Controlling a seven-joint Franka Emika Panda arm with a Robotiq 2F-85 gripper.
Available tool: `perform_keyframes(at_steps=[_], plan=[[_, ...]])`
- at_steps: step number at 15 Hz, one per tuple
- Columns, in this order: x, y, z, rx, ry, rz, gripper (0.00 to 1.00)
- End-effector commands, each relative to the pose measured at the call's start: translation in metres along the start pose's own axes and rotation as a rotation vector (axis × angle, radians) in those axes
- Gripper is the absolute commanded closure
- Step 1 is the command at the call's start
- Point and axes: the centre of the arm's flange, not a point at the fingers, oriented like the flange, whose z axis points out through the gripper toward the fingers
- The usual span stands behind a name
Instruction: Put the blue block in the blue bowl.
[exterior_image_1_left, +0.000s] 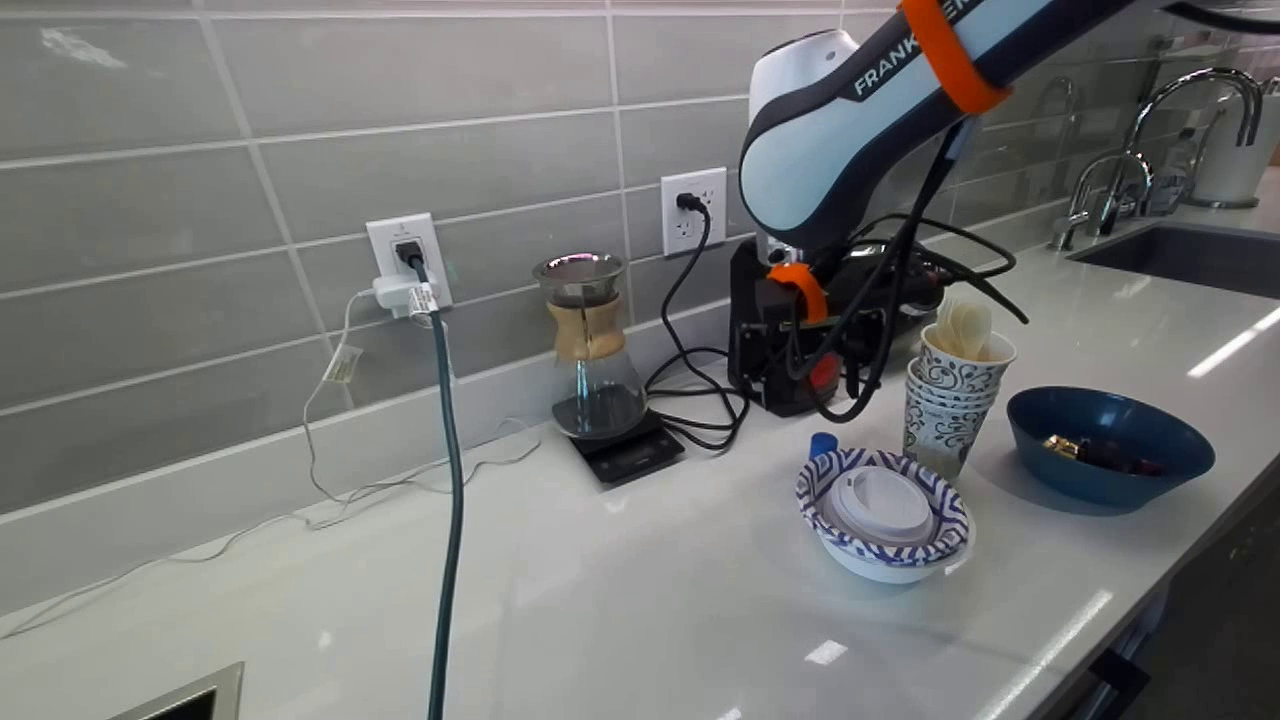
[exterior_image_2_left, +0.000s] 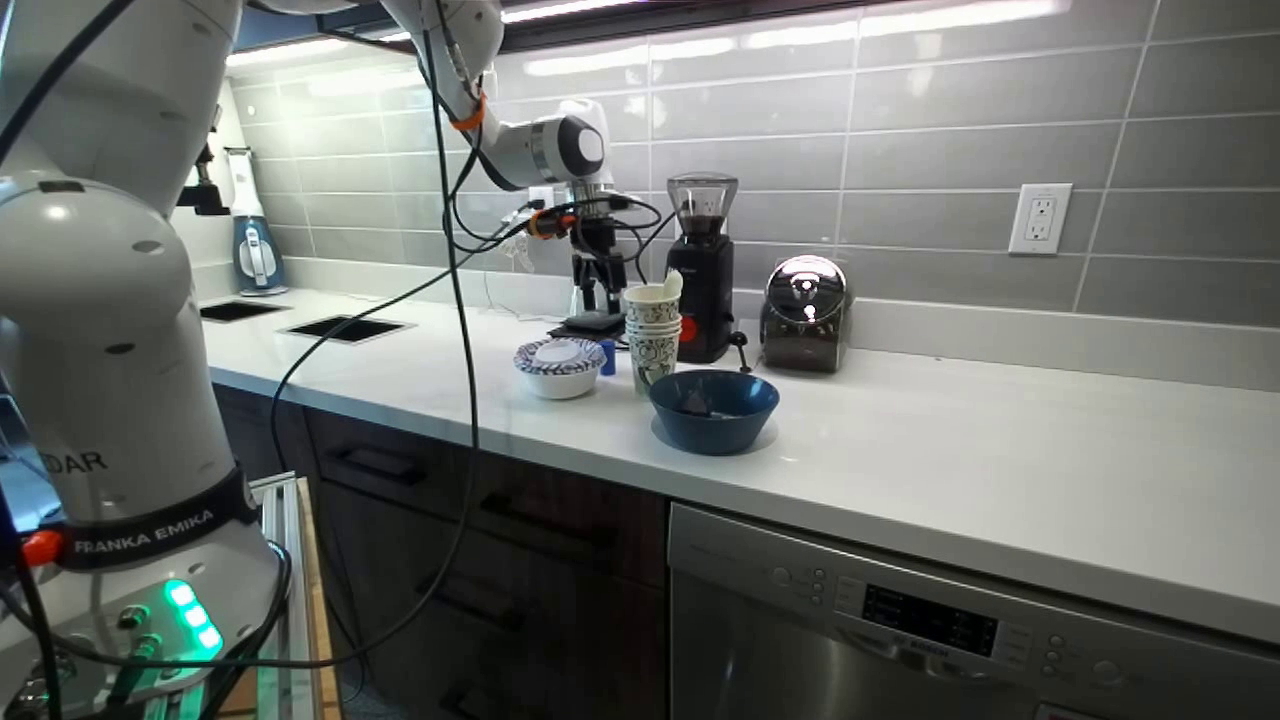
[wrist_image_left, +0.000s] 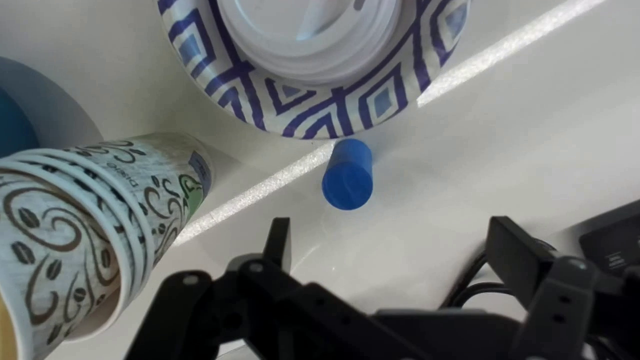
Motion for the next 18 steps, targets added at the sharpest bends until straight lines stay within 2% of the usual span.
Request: perform_keyframes(at_steps=[1, 5, 6, 7, 9, 14, 18], plan=[[0.016, -0.001, 0.027, 0.018, 0.0, 0.01, 0.0], [0.019, 0.006, 0.054, 0.033, -0.014, 0.009, 0.0], [0.019, 0.006, 0.058, 0.039, -0.015, 0.007, 0.03], [0.019, 0.007, 0.062, 0.042, -0.018, 0.007, 0.27], [0.019, 0.008, 0.068, 0.048, -0.026, 0.005, 0.31], [0.014, 0.014, 0.067, 0.051, -0.054, 0.003, 0.68], [0.009, 0.019, 0.05, 0.051, -0.079, -0.007, 0.93]])
